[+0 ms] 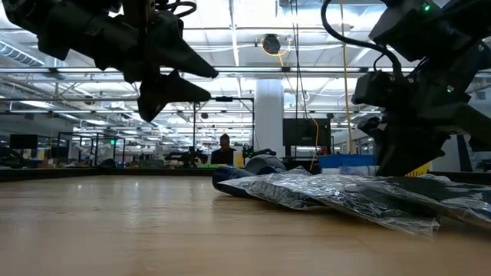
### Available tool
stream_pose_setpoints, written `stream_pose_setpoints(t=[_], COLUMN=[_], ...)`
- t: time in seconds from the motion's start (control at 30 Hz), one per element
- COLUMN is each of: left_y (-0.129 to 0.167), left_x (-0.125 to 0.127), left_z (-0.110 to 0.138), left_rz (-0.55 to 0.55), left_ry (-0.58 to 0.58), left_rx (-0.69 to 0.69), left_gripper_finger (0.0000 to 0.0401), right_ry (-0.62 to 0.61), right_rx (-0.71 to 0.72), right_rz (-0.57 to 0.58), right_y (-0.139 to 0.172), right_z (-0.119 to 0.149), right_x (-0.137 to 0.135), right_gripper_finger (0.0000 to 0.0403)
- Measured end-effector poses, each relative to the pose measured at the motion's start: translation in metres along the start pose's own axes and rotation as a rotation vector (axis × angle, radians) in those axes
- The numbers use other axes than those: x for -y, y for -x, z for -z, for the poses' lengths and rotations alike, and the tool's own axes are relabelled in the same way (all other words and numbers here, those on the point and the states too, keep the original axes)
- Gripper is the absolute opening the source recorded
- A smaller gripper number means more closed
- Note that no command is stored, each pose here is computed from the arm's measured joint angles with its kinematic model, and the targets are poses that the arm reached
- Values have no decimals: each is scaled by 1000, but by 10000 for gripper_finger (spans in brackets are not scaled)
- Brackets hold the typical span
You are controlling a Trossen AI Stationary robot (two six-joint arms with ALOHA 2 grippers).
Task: Pick & Place Travel size toiletries
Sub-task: Put the white toothpaste into the bottom yellow bin
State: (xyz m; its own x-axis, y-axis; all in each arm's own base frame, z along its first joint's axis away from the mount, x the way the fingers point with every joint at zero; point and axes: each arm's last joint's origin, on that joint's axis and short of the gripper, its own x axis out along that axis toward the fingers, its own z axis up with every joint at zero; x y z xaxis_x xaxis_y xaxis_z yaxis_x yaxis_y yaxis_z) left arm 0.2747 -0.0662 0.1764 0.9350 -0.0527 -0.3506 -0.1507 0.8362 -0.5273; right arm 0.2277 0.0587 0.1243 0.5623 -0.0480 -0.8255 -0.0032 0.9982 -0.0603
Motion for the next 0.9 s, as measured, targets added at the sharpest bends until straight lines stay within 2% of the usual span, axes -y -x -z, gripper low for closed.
stream_pose_setpoints(t=[0.2, 0.33, 0.5, 0.73, 0.9], left_y=[0, 1, 3, 6, 7], left_x=[2, 5, 11, 17, 16], left_z=[-4, -10, -19, -29, -31], left_rz=[2, 10, 47, 81, 28], left_ry=[-39, -79, -121, -138, -149], left_rx=[56, 132, 237, 351, 397], left_gripper_finger=[170, 170, 170, 170, 170], right_ry=[15, 43, 71, 114, 131], right_rx=[85, 152, 260, 377, 448], right_rz=[-7, -13, -19, 74, 111], right_y=[15, 28, 46, 68, 82], right_z=[-22, -41, -66, -99, -117], right_x=[-1, -2, -3, -2, -2], right_gripper_finger=[24, 13, 19, 16, 17])
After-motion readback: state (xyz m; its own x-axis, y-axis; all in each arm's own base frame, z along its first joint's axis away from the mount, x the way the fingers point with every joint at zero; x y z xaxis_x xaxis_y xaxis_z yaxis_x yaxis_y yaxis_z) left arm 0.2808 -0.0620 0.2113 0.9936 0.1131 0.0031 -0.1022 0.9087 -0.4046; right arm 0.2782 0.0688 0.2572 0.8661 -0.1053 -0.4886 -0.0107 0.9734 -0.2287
